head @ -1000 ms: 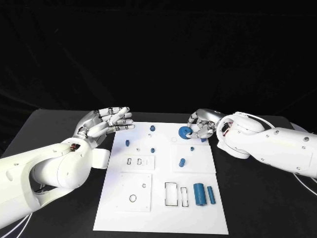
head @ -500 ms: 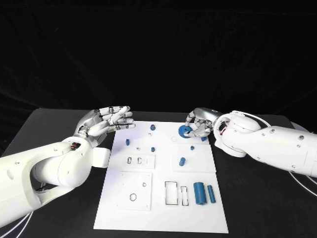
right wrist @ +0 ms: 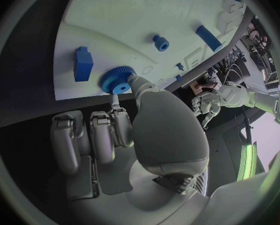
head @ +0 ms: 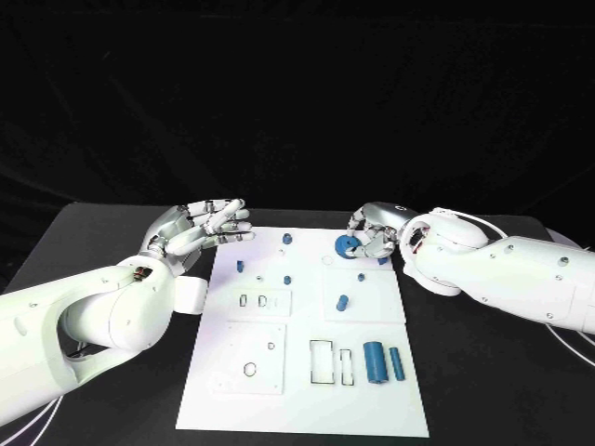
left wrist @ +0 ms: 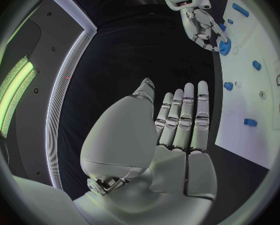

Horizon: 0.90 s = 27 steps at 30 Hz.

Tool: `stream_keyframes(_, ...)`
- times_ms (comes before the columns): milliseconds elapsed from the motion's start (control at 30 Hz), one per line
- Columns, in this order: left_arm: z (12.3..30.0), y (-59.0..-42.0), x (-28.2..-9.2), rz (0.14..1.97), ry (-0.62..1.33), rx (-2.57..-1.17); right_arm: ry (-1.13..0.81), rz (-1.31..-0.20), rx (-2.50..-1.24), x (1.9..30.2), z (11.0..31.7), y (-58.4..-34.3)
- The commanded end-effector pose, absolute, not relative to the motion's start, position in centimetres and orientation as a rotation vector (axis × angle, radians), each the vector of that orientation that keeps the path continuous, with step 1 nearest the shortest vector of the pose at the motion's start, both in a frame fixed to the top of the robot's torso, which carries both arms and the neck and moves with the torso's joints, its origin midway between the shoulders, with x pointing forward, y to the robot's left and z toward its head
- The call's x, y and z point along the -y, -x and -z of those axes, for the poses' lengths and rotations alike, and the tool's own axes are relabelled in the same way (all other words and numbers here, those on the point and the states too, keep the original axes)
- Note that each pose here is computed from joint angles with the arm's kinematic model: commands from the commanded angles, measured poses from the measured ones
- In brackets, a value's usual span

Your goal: Assemble the parts on the task board

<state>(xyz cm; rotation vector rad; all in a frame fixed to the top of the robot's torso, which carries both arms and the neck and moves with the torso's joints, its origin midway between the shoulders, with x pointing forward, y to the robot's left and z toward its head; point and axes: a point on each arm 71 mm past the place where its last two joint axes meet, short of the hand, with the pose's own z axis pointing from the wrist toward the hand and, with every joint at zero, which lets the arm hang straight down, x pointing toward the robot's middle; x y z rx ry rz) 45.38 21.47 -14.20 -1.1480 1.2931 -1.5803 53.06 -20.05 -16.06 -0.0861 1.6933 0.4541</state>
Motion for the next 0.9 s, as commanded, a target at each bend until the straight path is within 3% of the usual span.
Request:
stream_keyframes(33, 14.0, -45.3, -21.2, 1.607, 1.141, -1.298, 0.157, -0.398, -1.696, 20.0, 16.4, -53.0)
stream_keyframes(600, 14.0, -45.4, -21.3, 1.605, 1.142, -1.299, 0.172, -0.442, -1.591, 19.1, 15.9, -52.3)
stream_keyframes(900, 14.1, -45.4, -21.3, 1.605, 1.142, -1.299, 0.203, -0.492, -1.457, 17.4, 14.5, -50.8)
